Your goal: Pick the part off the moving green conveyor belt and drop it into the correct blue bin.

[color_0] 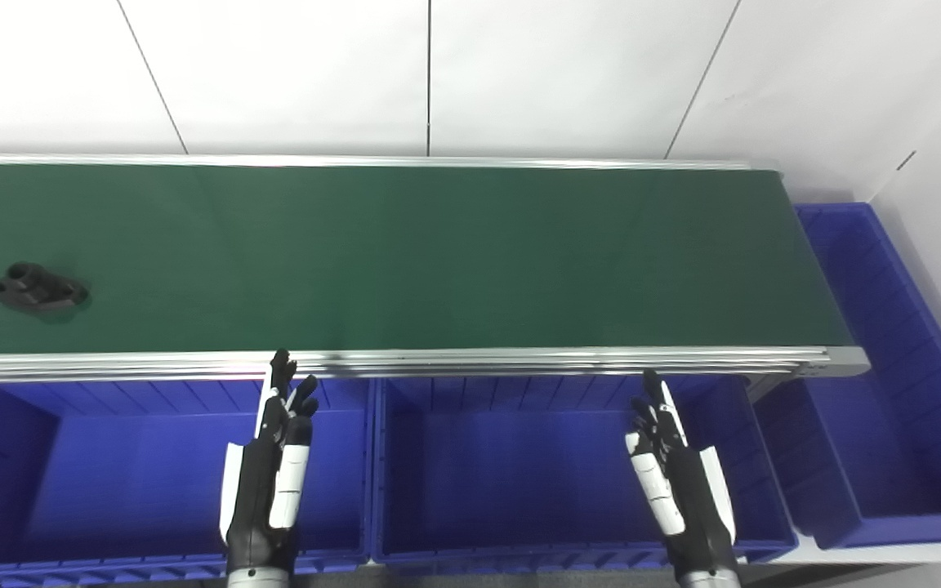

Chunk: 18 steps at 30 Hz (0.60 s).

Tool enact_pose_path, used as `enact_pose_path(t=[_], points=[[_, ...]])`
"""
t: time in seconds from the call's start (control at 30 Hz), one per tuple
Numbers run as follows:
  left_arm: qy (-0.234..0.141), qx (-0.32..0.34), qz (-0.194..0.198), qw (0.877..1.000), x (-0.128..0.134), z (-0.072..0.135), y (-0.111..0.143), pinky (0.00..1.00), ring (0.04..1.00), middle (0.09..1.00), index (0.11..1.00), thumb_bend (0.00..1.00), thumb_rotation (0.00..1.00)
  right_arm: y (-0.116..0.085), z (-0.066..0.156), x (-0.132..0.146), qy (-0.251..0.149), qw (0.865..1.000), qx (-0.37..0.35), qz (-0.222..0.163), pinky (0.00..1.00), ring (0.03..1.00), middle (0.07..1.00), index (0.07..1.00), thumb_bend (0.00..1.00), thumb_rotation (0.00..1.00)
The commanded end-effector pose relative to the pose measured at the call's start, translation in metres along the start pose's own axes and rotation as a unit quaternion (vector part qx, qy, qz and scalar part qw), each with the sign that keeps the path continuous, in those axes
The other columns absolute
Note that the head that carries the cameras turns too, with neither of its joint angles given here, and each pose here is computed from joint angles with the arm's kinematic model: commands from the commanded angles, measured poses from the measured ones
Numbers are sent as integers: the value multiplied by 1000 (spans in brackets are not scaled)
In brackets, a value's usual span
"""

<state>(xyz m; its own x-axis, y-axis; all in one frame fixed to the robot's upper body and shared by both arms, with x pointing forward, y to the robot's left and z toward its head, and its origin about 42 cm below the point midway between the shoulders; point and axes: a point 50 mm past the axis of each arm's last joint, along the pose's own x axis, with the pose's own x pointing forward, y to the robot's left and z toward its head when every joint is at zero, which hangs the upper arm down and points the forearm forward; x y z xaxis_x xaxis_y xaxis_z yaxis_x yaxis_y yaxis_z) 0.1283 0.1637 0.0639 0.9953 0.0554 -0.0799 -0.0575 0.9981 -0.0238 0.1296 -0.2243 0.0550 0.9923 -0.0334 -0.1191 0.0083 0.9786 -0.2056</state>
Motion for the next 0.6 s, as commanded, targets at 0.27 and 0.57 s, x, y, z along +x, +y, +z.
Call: enact_pose_path(t=[0.27, 0.57], points=[[-28, 0, -8, 1000, 2, -1, -3, 920, 926, 997, 1000, 726, 945, -2, 1, 1, -41, 999, 4, -6, 956, 961, 1000, 1000, 687, 933], [-30, 15, -13, 999, 5, -18, -18, 838, 887, 954, 1000, 793, 913, -18, -20, 6, -35, 999, 3, 1, 959, 969, 1000, 1000, 627, 963]])
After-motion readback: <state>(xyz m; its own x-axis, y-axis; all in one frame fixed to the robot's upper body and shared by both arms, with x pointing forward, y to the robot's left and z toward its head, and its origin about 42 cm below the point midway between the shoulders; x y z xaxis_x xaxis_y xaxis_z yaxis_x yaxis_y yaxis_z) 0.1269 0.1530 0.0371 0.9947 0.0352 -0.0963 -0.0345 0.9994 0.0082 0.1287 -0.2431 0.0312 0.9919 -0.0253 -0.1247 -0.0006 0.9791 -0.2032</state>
